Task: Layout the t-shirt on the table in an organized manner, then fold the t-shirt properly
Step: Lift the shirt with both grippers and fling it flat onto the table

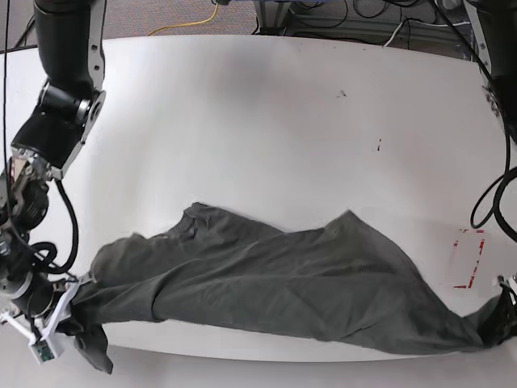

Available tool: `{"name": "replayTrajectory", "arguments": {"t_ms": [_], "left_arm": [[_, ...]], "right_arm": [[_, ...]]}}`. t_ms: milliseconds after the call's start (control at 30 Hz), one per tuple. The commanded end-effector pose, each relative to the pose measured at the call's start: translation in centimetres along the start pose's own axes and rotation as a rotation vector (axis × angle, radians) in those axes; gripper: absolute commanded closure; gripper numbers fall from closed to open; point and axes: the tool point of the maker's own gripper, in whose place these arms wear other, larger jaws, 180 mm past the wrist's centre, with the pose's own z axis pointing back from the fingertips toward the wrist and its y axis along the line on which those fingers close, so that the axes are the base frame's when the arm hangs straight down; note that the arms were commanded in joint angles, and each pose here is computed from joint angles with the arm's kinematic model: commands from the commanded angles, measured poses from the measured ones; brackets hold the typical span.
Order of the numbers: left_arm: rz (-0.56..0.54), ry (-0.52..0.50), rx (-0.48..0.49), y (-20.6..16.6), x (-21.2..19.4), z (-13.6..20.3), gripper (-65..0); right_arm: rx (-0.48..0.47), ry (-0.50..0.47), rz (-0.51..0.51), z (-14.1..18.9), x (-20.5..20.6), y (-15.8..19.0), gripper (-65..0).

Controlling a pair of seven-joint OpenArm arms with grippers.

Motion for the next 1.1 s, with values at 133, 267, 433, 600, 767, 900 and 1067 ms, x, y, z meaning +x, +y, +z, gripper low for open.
{"name": "replayTrajectory", "arguments": {"t_ms": [133,267,433,600,767,900,1067], "left_arm": [[-0.033,-0.164,0.001,1.3,8.4,0.4,-0.6],[-0.035,-0.243,-0.022,1.2,12.7,0.3,-0.6],[-0.047,-0.327,-0.030,1.3,17.3,1.3,-0.6],[-0.054,-0.335,-0.037,1.1,18.2,1.3,-0.6],[-0.020,-0.281,-0.036,1.6,15.5,0.3,-0.6],[0.018,-0.207,-0.026,2.4,11.6,-0.2,-0.6],[0.107,-0.105,-0.045,2.6,5.1,-0.9,-0.4]], "right_arm": [[-0.058,-0.084,-0.018,1.2,6.5,-5.6,0.0],[-0.065,-0.123,0.005,1.7,10.0,-7.2,0.0],[-0.089,-0.182,0.032,3.3,13.9,-8.4,0.0],[-0.120,-0.154,0.041,4.3,13.7,-9.5,0.0],[-0.118,-0.091,0.042,3.5,10.7,-8.9,0.0],[-0.138,-0.045,0.042,3.4,7.0,-8.5,0.0],[-0.139,0.042,0.041,3.2,1.9,-6.6,0.0]]}}
